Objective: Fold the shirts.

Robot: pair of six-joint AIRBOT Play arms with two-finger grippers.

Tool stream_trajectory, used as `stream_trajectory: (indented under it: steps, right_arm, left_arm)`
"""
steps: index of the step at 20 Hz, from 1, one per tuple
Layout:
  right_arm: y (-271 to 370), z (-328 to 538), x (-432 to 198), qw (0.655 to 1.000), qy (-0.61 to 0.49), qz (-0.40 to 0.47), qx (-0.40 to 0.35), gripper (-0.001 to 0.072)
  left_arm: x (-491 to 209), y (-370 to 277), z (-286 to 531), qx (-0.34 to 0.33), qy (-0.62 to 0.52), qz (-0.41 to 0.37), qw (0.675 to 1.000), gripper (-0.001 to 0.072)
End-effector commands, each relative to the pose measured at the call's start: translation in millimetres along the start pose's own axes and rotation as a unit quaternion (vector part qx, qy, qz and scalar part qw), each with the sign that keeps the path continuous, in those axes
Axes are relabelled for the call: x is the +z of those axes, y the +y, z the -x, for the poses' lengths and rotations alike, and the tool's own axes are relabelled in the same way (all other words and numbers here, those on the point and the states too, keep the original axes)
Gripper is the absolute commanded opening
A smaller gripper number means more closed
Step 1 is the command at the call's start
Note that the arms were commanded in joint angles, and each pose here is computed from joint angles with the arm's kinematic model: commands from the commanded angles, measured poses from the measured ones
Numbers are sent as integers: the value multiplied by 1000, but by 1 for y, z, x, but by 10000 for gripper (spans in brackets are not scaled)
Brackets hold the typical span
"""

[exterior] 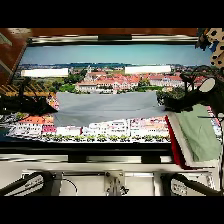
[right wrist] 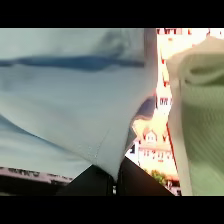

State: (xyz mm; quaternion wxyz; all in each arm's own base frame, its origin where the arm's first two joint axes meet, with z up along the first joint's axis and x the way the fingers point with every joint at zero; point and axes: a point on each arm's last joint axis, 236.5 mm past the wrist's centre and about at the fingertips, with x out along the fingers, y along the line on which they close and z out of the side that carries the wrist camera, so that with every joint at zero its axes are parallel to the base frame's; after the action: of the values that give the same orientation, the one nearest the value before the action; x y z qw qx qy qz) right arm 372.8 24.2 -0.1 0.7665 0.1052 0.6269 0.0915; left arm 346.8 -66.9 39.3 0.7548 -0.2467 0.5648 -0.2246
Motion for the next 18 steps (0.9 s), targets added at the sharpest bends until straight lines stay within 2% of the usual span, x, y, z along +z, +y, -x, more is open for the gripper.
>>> stream_trajectory:
  steps: [1,3,9,13,15,16,17,18]
  right_arm:
    - [7,-3,51,998,-56,25,-28,72]
    - [5,-13,71,996,-68,29,-57,72]
    - [12,-55,92,996,-49,40,-57,72]
    - [7,-74,83,998,-21,25,-57,73]
    - [3,-83,71,998,7,18,-58,73]
    - [2,-88,66,998,18,15,-57,74]
    - [3,-90,65,998,23,12,-56,107]
    - [4,-90,65,998,22,11,-52,318]
  left_arm:
    - [37,-7,-5,-16,-28,-11,999,28]
    - [44,8,-15,-15,-19,20,1000,28]
    - [53,45,-45,-11,-3,76,997,28]
    - [81,63,-47,16,-62,112,992,29]
    - [79,64,-55,14,-55,120,991,31]
    - [76,63,-60,12,-45,121,992,67]
    - [72,61,-64,9,-36,121,992,153]
    - [68,59,-66,5,-25,121,992,343]
